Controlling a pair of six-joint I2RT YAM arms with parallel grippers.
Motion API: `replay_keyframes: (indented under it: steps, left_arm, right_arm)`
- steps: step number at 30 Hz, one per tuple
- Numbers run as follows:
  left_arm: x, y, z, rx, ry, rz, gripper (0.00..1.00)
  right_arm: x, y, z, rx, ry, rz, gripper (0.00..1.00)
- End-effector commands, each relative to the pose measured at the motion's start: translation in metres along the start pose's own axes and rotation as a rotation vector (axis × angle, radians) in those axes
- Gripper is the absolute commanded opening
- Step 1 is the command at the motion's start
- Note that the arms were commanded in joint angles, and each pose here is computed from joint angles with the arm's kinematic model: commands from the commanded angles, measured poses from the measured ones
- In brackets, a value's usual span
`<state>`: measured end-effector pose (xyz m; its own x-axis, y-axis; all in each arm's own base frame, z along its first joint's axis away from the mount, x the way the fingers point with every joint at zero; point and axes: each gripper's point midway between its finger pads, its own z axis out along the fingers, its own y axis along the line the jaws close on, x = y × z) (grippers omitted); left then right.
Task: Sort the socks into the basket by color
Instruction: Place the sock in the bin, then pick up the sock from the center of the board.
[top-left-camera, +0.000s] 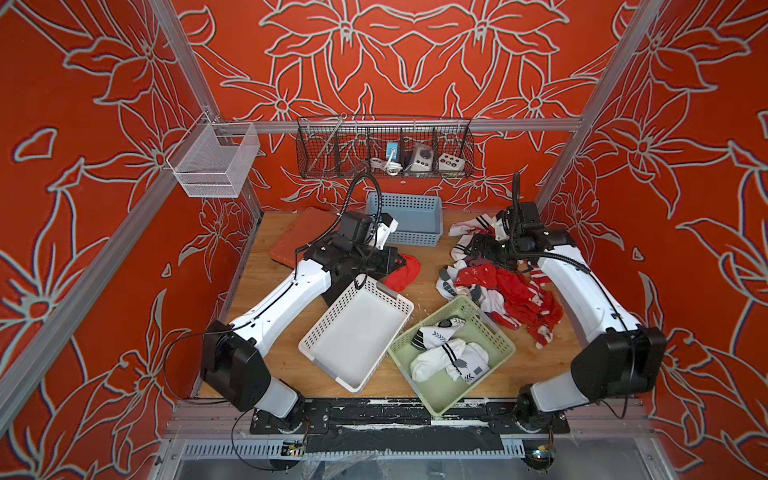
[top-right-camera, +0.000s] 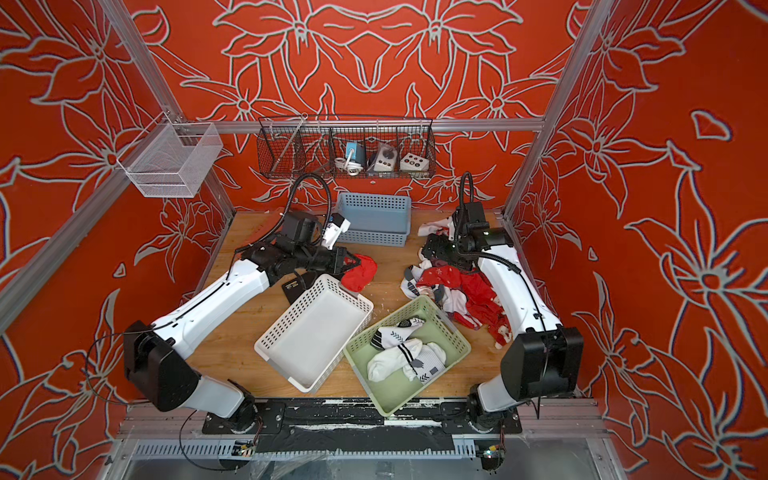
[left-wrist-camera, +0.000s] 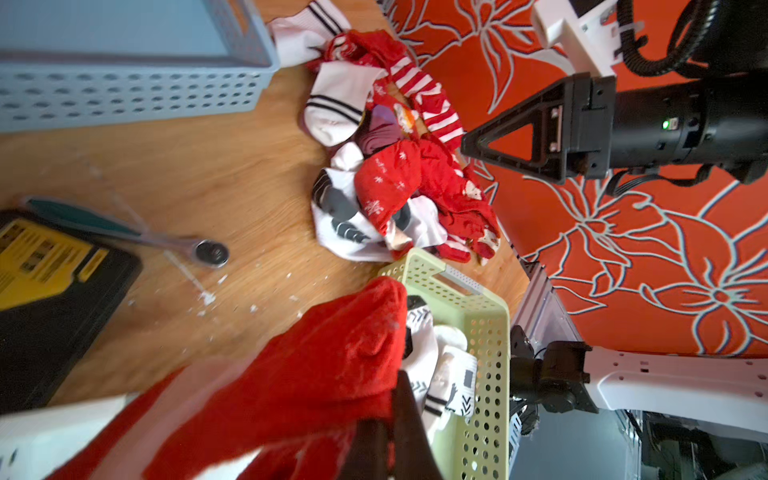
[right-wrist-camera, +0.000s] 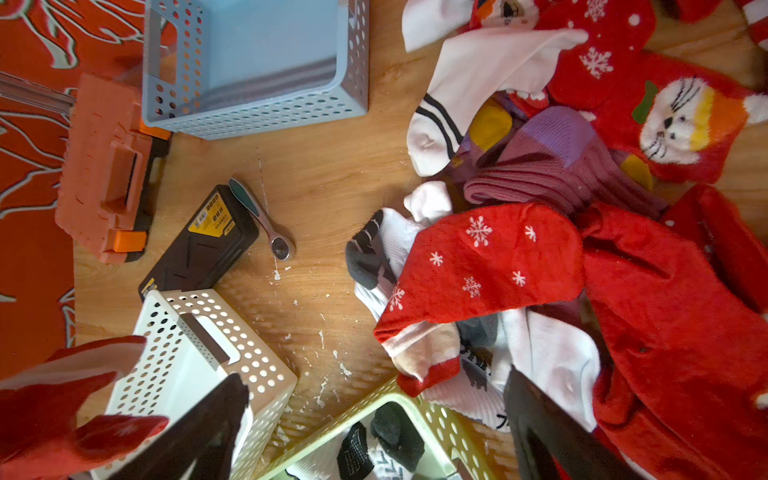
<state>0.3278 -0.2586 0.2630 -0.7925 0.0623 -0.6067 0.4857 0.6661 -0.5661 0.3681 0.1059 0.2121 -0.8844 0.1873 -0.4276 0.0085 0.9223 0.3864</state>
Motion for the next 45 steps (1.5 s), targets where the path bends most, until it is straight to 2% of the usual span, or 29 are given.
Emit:
replay_keyframes:
  steps: [1, 7, 11, 16, 22, 25, 30, 31, 33, 36, 39, 41, 42, 44, 45]
  left_arm:
    - [0.034, 0.025, -0.017, -0.110, 0.064, -0.062, 0.00]
    - [0.080, 0.055, -0.020, -0.200, 0.116, -0.179, 0.00]
    - [0.103, 0.080, -0.016, -0.286, 0.141, -0.253, 0.00]
    - [0.122, 0.105, -0.006, -0.367, 0.198, -0.281, 0.00]
    - [0.139, 0.122, 0.013, -0.386, 0.279, -0.295, 0.02]
    - [0.141, 0.125, 0.018, -0.381, 0.291, -0.300, 0.13]
    - [0.134, 0.119, 0.019, -0.357, 0.284, -0.296, 0.57]
    - [0.132, 0.117, 0.018, -0.354, 0.281, -0.292, 0.60]
    - [0.126, 0.113, 0.013, -0.350, 0.263, -0.282, 0.65]
    - [0.110, 0.103, 0.001, -0.342, 0.203, -0.259, 0.66]
    - [0.090, 0.089, -0.012, -0.322, 0.133, -0.232, 0.67]
    - [0.076, 0.078, -0.022, -0.305, 0.083, -0.214, 0.67]
    - [0.070, 0.074, -0.025, -0.295, 0.065, -0.206, 0.67]
    - [0.059, 0.063, -0.032, -0.270, 0.035, -0.192, 0.67]
    - [0.055, 0.058, -0.035, -0.255, 0.023, -0.187, 0.67]
  right_arm:
    - [0.010, -0.014, 0.015, 0.055, 0.047, -0.018, 0.93]
    - [0.018, -0.038, 0.043, 0.143, 0.092, -0.011, 0.79]
    - [0.019, -0.042, 0.066, 0.143, 0.127, 0.006, 0.74]
    - [0.018, -0.040, 0.084, 0.133, 0.156, 0.007, 0.75]
    - [0.021, -0.042, 0.101, 0.148, 0.181, -0.005, 0.81]
    - [0.025, -0.042, 0.108, 0.158, 0.195, -0.014, 0.81]
    - [0.028, -0.042, 0.118, 0.163, 0.215, -0.019, 0.76]
    - [0.029, -0.042, 0.119, 0.164, 0.219, -0.021, 0.75]
    - [0.029, -0.043, 0.120, 0.171, 0.220, -0.022, 0.69]
    - [0.030, -0.044, 0.120, 0.171, 0.222, -0.025, 0.56]
    - [0.032, -0.043, 0.120, 0.168, 0.225, -0.026, 0.37]
    - [0.034, -0.044, 0.120, 0.167, 0.227, -0.025, 0.20]
    - [0.033, -0.044, 0.119, 0.168, 0.227, -0.026, 0.15]
    - [0.034, -0.043, 0.115, 0.174, 0.226, -0.032, 0.12]
    - [0.033, -0.044, 0.113, 0.178, 0.222, -0.036, 0.05]
